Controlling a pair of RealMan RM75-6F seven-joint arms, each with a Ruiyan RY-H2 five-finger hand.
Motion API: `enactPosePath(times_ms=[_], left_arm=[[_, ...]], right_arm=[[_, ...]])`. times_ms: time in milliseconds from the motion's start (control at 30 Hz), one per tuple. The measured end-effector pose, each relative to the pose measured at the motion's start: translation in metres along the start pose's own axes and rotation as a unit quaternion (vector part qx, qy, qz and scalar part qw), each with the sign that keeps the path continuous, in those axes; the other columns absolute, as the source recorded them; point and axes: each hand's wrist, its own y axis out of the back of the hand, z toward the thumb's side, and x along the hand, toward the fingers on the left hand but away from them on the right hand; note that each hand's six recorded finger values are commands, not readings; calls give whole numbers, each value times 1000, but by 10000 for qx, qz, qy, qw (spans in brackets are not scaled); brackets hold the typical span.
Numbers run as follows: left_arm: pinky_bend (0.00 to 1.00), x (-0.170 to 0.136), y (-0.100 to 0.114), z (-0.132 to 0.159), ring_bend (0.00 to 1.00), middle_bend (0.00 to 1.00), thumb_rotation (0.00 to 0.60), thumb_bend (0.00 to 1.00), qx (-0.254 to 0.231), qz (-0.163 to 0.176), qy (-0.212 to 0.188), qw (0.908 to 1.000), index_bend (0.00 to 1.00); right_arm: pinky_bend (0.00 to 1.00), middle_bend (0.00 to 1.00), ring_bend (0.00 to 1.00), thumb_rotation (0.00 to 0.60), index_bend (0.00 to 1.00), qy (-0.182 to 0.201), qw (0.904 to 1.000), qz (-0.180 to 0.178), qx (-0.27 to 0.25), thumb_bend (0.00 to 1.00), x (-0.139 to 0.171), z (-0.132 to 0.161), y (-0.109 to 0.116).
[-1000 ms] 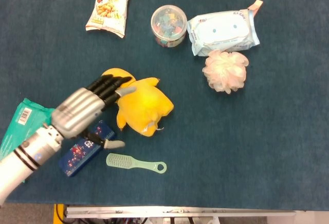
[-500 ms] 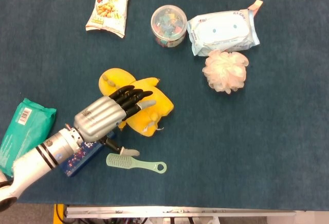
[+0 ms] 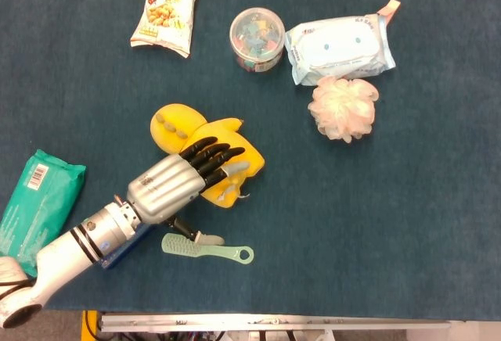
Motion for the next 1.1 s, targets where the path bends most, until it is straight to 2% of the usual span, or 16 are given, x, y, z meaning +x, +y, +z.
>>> enactPosePath(times_ms=[400, 767, 967, 1100], left_arm=[[0, 7, -11, 10, 0, 0, 207, 20, 71, 168, -120, 9998, 10], [0, 8, -23, -2, 0, 0, 201, 20, 282, 125, 1, 9995, 10], [0, 5, -18, -13, 0, 0, 201, 20, 348, 142, 142, 9992, 10], [0, 2, -9, -17, 0, 0, 204, 20, 312, 292, 189, 9989, 10]], right_arm=[[267, 371, 247, 600, 395, -43, 10000, 16, 25, 203, 1, -1, 0], [267, 371, 248, 600, 395, -48, 10000, 20, 35, 202, 1, 0, 0], [267, 371, 247, 600, 395, -29, 10000, 14, 32, 202, 1, 1, 0], [267, 371, 247, 600, 395, -16, 10000, 13, 35, 202, 0, 2, 0]])
